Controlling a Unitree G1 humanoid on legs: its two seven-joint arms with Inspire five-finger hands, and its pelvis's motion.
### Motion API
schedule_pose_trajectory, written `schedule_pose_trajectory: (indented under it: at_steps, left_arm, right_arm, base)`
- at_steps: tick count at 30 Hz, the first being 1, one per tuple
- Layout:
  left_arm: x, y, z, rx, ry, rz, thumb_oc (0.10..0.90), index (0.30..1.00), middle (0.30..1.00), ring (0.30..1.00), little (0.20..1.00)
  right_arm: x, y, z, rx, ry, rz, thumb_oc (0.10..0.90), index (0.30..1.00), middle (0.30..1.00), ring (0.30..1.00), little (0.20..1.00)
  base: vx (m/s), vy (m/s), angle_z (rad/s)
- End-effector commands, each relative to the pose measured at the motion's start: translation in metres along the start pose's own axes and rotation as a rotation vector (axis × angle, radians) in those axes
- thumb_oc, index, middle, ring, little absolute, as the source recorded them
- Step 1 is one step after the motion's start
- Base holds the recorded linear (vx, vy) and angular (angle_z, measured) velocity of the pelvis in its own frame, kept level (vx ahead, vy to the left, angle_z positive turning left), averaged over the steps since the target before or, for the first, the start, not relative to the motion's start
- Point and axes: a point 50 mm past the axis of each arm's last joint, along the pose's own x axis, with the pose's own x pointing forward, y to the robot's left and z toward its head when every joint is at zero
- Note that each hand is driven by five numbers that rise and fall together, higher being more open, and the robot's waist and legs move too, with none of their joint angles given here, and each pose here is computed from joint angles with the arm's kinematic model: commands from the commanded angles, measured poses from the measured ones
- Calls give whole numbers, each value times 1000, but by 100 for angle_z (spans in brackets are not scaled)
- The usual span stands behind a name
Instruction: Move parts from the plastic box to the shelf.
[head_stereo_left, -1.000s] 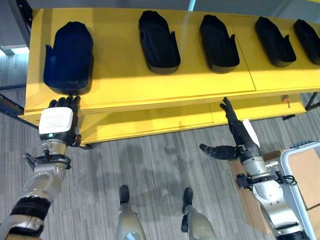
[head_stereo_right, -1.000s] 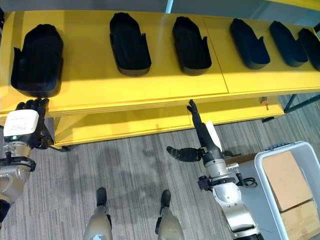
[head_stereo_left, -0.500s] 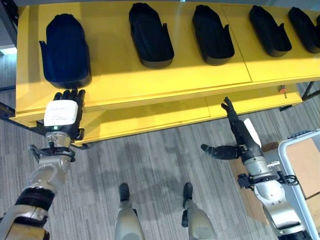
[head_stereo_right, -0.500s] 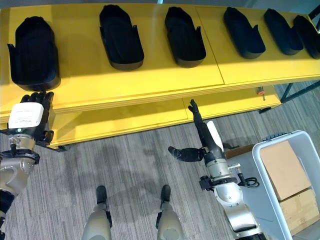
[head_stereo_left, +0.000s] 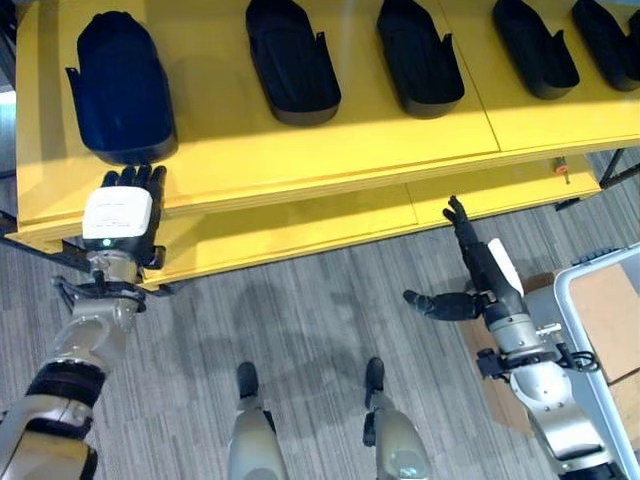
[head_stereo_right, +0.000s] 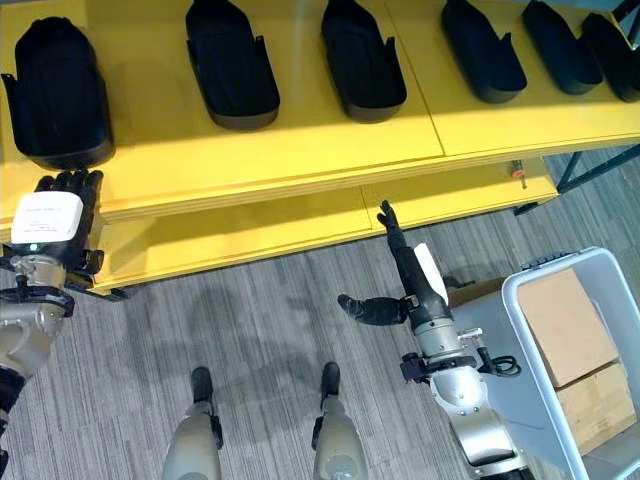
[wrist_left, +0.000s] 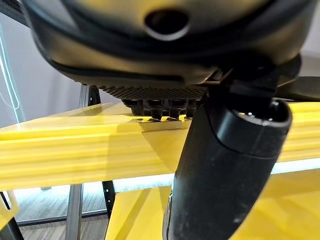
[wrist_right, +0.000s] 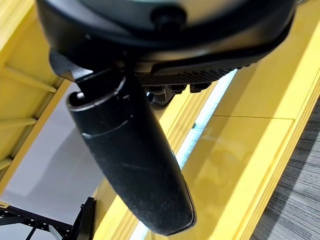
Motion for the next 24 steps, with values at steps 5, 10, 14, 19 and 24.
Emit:
schedule_pose_trajectory:
  at_steps: [5,10,14,19,24]
  left_arm:
    - [22,50,-36,43,106,164,900,1000,1000,1000,1000]
    - [23,53,-40,51,115,165,900,1000,1000,1000,1000]
    - [24,54,-45,66,131,162,900,1000,1000,1000,1000]
    - [28,59,-43,60,129,175,900,1000,1000,1000,1000]
    - [29,61,-42,61,125,182,900,1000,1000,1000,1000]
  right_arm:
    - [12,-25,38,3,-243,-108,900,1000,1000,1000,1000]
    - [12,-25,39,2,-245,-106,900,1000,1000,1000,1000]
    - [11,-26,38,0,-242,-109,900,1000,1000,1000,1000]
    - [11,-26,39,-4,-247,-115,900,1000,1000,1000,1000]
    - [10,-26,37,-8,-238,-110,900,1000,1000,1000,1000]
  base:
    - [0,5,-1]
    - [3,13,0]
    - [6,21,-3]
    - [10,39,-4]
    - [2,8,0]
